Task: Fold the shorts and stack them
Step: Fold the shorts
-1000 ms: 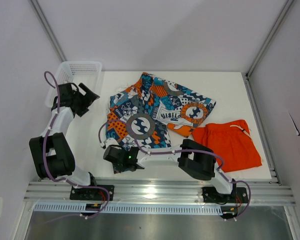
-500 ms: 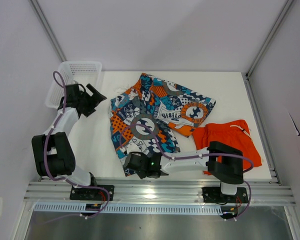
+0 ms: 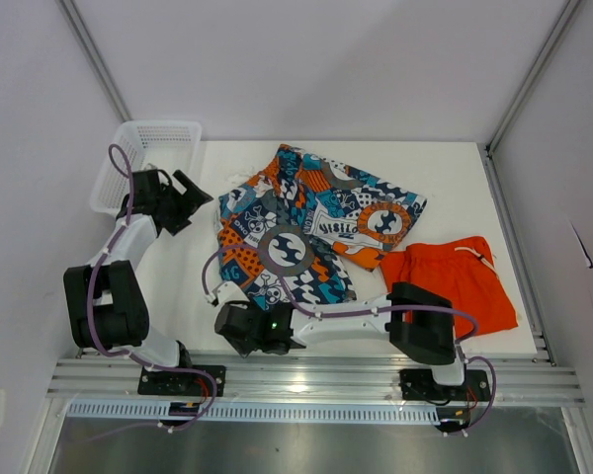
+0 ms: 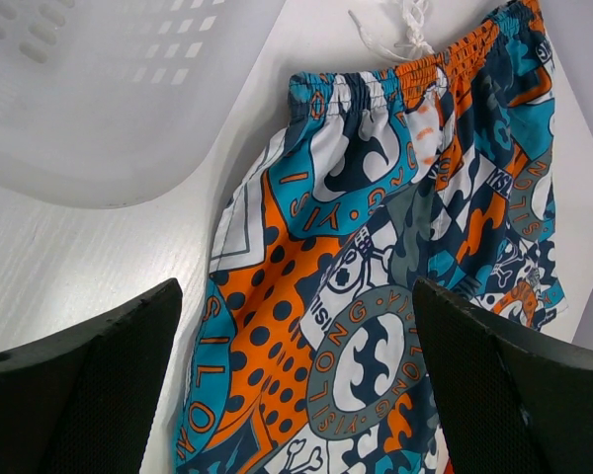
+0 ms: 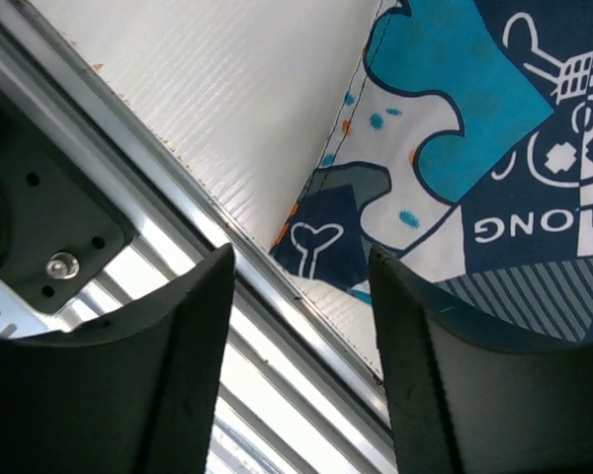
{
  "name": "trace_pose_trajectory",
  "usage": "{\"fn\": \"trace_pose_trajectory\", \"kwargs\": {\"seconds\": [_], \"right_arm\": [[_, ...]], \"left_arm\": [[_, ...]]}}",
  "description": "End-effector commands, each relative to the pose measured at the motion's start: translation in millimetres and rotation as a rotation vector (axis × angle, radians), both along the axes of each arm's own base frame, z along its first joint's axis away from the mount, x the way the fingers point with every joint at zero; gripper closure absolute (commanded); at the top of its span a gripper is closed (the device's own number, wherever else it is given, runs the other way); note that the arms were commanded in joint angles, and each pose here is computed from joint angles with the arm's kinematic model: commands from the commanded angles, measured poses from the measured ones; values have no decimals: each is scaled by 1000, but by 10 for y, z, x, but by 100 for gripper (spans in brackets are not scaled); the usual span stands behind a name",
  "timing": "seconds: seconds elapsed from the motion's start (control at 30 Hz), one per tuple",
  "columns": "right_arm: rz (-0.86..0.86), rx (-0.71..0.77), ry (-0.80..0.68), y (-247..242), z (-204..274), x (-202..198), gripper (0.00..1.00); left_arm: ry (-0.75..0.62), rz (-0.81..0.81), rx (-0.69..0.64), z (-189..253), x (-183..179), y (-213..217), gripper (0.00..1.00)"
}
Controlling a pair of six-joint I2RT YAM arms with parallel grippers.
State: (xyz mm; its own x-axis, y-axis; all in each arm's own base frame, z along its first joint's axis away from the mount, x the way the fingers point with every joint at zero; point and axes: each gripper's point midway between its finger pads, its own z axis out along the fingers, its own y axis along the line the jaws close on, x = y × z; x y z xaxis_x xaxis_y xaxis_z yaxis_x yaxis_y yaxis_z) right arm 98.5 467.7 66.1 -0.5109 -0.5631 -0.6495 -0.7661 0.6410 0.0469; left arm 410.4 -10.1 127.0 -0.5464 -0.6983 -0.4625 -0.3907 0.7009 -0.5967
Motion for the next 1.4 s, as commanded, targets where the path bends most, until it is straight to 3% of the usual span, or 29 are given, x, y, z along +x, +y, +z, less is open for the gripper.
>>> {"fn": "trace_pose_trajectory", "kwargs": {"seconds": [0.0, 0.33, 0.4, 0.5, 0.53, 0.57, 0.83, 0.97, 1.1, 1.37], "right_arm": [[4, -26, -29, 65, -41, 37, 40], [-48, -111, -59, 49, -350, 201, 41], [-53, -141, -65, 9, -448, 200, 52], [-59, -167, -86, -50, -507, 189, 83], [-61, -159, -99, -50, -492, 183, 98], [-55, -173, -110, -128, -527, 157, 100], [59, 9, -146, -288, 46, -350, 100], [45, -8, -112, -457, 54, -423, 100], [26, 1, -98, -520, 40, -435, 100], [3, 56, -93, -532, 90, -418, 100]], "left_arm": [[-30, 0, 6, 65, 89, -5, 1], [-17, -5, 10, 33, 81, -7, 1], [-13, -5, 10, 15, 78, -8, 1], [-8, -6, 7, -12, 87, -5, 1], [-11, -9, 4, -6, 95, -16, 1], [-10, -9, 4, -12, 100, -16, 1], [-1, -38, -12, -84, 124, -140, 3], [14, -85, -20, -181, 168, -319, 7], [45, -140, -39, -366, 183, -514, 22], [141, -129, 10, -705, 216, -514, 25]]}}
